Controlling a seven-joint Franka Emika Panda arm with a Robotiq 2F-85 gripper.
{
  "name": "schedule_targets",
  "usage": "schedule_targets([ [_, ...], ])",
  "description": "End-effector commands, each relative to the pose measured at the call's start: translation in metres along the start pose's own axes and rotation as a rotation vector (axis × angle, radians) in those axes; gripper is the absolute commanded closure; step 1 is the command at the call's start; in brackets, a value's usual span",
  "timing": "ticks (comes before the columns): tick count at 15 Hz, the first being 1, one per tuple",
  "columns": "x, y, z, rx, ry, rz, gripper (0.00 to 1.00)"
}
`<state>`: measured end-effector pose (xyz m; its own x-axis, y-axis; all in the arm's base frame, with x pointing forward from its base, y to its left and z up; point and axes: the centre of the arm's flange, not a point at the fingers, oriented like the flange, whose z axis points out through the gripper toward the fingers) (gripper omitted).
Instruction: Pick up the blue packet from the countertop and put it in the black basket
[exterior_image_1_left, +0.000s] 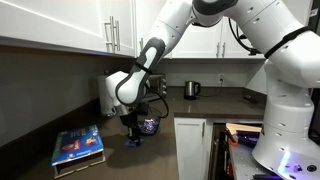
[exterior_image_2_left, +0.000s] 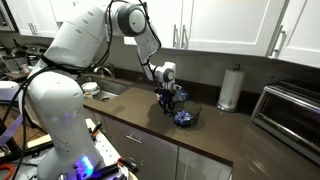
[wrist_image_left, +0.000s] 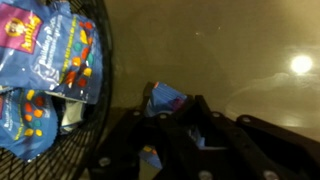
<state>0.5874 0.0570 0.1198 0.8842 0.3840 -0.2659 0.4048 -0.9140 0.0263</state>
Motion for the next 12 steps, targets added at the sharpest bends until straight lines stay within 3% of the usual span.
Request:
schedule_targets([
  [1,-0.031,-0.004,-0.015,-0.026,0.001,-0.013,0.96],
  [12,-0.062,-0.007,-0.044,-0.024,-0.027,-0.05,0.96],
])
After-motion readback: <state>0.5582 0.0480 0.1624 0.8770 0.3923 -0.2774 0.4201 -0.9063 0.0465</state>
